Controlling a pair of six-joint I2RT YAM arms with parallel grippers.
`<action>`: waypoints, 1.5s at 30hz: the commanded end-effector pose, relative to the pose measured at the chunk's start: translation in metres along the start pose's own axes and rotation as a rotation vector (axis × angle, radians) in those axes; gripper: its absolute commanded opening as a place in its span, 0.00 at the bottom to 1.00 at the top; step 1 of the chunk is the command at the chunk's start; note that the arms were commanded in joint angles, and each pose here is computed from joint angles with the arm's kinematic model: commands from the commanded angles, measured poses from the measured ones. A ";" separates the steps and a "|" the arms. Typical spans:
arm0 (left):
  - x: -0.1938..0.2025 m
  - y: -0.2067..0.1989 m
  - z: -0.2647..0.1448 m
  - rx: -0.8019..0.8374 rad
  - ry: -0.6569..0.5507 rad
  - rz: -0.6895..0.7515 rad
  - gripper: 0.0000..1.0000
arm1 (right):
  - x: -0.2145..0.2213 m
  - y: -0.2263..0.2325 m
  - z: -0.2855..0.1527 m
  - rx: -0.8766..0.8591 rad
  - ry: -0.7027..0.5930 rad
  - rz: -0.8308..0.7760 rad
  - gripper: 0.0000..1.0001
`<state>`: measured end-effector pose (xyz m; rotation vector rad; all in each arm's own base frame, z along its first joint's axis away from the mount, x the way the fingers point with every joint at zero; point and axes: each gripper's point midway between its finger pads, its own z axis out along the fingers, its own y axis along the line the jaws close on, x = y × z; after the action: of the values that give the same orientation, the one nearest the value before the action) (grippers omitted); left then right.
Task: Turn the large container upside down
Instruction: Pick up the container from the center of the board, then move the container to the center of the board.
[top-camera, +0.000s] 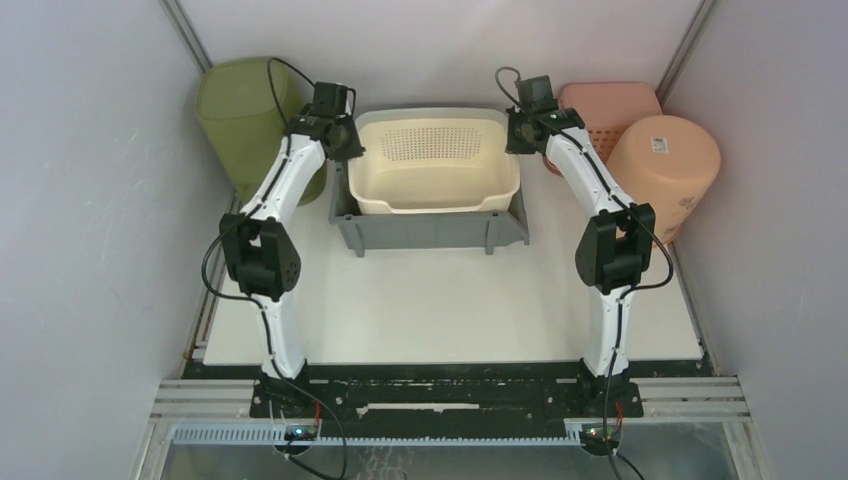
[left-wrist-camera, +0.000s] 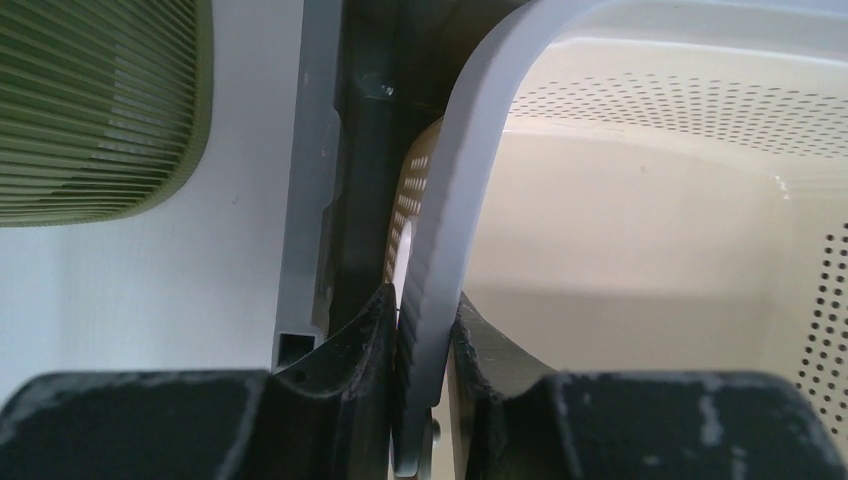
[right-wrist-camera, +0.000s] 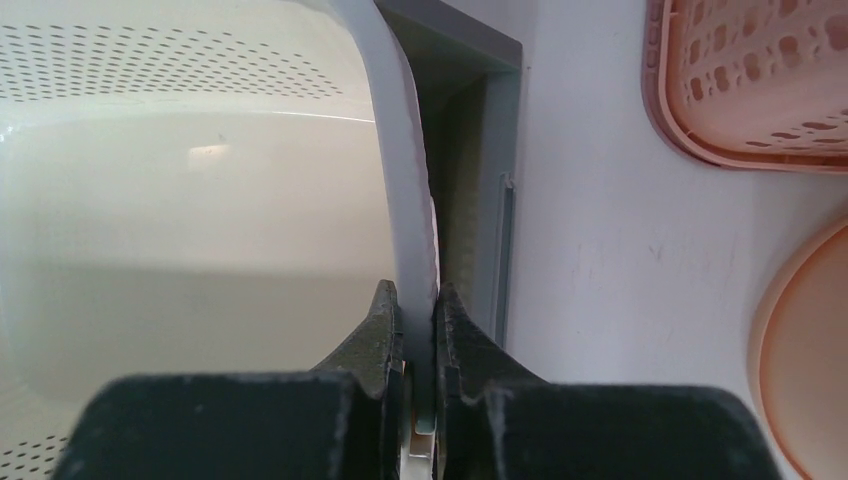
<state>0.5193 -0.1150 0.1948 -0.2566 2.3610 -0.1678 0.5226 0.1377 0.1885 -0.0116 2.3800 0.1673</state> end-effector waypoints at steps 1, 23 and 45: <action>-0.089 -0.052 -0.111 0.249 -0.315 -0.037 0.24 | -0.072 0.040 -0.077 -0.128 -0.249 0.018 0.00; -0.068 -0.065 -0.314 0.562 -0.484 -0.050 0.24 | -0.048 0.101 -0.292 -0.333 -0.488 -0.060 0.00; 0.132 -0.063 -0.317 0.695 -0.136 -0.025 0.27 | 0.172 0.166 -0.315 -0.445 -0.147 -0.158 0.00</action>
<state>0.2447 -0.1163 0.3088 -0.0959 2.1418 -0.4313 0.2326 0.1520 0.3122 -0.1687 2.1079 0.0127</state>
